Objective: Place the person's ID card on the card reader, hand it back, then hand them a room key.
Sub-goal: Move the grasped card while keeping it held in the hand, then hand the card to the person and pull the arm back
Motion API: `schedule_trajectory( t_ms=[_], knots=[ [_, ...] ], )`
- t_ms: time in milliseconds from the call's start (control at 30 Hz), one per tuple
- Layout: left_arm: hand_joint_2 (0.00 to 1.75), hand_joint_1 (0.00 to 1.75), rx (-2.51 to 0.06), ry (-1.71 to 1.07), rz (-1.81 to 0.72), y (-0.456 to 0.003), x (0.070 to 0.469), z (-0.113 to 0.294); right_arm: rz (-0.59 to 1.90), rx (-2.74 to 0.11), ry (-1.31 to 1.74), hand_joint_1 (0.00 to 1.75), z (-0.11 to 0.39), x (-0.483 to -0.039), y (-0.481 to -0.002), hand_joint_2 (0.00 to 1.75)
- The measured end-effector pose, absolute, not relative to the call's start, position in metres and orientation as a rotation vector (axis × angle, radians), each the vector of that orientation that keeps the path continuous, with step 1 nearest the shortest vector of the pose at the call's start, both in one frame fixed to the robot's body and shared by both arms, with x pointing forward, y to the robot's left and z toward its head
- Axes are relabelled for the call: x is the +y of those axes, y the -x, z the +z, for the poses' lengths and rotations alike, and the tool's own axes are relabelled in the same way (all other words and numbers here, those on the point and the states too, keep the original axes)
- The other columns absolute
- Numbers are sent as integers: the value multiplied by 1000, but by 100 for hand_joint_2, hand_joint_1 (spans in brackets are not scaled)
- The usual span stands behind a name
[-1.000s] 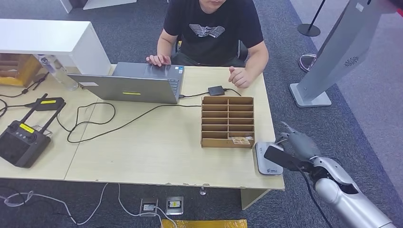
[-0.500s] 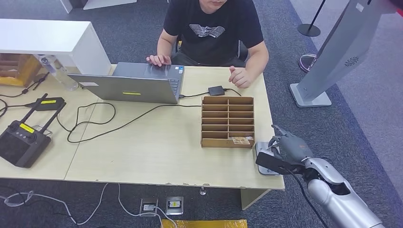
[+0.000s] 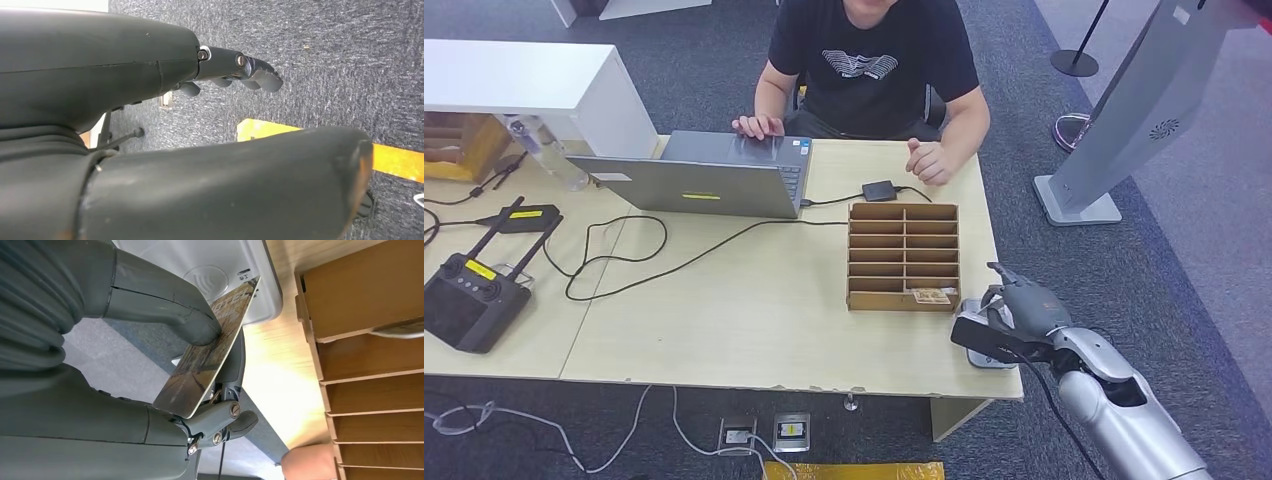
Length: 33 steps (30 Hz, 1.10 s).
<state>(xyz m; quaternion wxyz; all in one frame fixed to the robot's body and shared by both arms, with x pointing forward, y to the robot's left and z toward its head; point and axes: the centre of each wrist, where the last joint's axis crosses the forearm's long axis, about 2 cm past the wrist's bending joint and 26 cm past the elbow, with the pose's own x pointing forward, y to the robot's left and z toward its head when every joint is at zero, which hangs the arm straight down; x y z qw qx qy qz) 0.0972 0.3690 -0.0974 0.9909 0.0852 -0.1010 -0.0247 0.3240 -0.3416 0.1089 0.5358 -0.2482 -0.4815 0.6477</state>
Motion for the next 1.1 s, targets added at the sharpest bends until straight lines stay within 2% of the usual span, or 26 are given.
schedule_trajectory(
  t_ms=[1100],
  knots=[
    [0, 0, -212, -162, -60, -97, 368, -97, 1430, -1136, 596, 175, 104, -357, -329, 175]
  ],
)
